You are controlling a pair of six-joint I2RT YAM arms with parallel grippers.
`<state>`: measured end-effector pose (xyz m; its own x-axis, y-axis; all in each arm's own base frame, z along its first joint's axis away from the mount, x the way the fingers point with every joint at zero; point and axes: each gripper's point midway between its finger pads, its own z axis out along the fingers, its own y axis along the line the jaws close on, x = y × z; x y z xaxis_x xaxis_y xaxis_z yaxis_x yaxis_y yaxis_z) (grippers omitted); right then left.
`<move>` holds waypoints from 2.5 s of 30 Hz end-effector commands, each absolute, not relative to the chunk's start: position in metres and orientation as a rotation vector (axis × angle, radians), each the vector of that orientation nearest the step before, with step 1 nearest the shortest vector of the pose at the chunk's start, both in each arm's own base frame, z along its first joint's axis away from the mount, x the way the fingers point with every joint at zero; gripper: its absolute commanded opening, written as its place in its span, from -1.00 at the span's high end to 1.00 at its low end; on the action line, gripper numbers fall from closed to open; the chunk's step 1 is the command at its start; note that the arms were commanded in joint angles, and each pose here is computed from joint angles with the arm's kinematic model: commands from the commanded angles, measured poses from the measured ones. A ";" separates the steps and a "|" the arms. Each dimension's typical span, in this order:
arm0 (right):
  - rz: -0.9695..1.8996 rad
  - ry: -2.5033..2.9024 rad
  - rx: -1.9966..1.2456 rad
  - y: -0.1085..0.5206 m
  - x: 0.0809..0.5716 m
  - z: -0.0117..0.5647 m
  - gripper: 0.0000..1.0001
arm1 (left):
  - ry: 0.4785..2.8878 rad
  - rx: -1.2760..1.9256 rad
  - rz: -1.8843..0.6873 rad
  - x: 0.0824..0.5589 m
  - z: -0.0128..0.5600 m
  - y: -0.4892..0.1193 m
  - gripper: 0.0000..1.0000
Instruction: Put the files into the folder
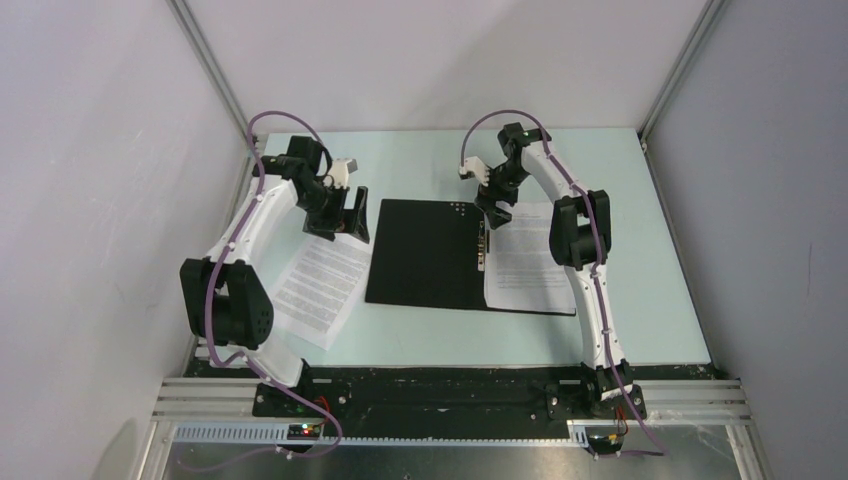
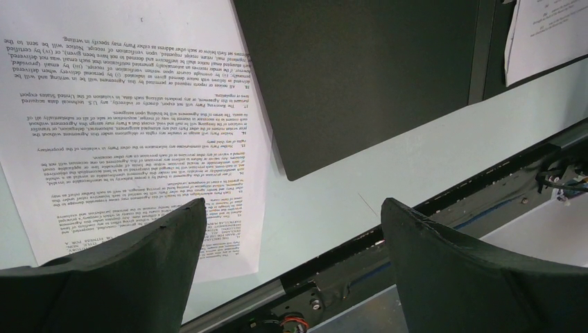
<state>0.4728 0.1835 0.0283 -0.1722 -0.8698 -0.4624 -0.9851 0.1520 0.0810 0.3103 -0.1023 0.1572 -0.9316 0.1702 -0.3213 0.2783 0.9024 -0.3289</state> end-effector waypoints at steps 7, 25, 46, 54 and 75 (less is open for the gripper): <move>0.409 1.997 -1.508 0.203 0.513 0.120 -0.99 | 2.721 0.359 -0.578 0.321 0.170 -0.111 -0.99; 0.311 2.676 -0.050 0.017 0.439 0.121 -0.99 | 2.721 0.074 -0.066 0.387 0.160 -0.049 -0.99; 0.588 2.882 0.049 0.055 0.403 0.044 -0.99 | 2.737 0.105 -0.195 0.371 0.158 -0.062 -0.99; 0.627 2.886 0.072 0.074 0.398 0.055 -0.99 | 2.733 0.106 -0.201 0.371 0.159 -0.062 -0.99; 0.436 2.705 -0.108 0.064 0.414 0.126 -0.99 | 2.811 -0.268 0.002 0.380 0.120 0.058 -0.99</move>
<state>0.3953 0.0535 0.0604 -0.9769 0.0641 -0.2040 0.0141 0.9712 0.2378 0.3782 0.0215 0.1279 -0.9432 -0.0941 -0.3186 -0.1016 0.9948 0.0070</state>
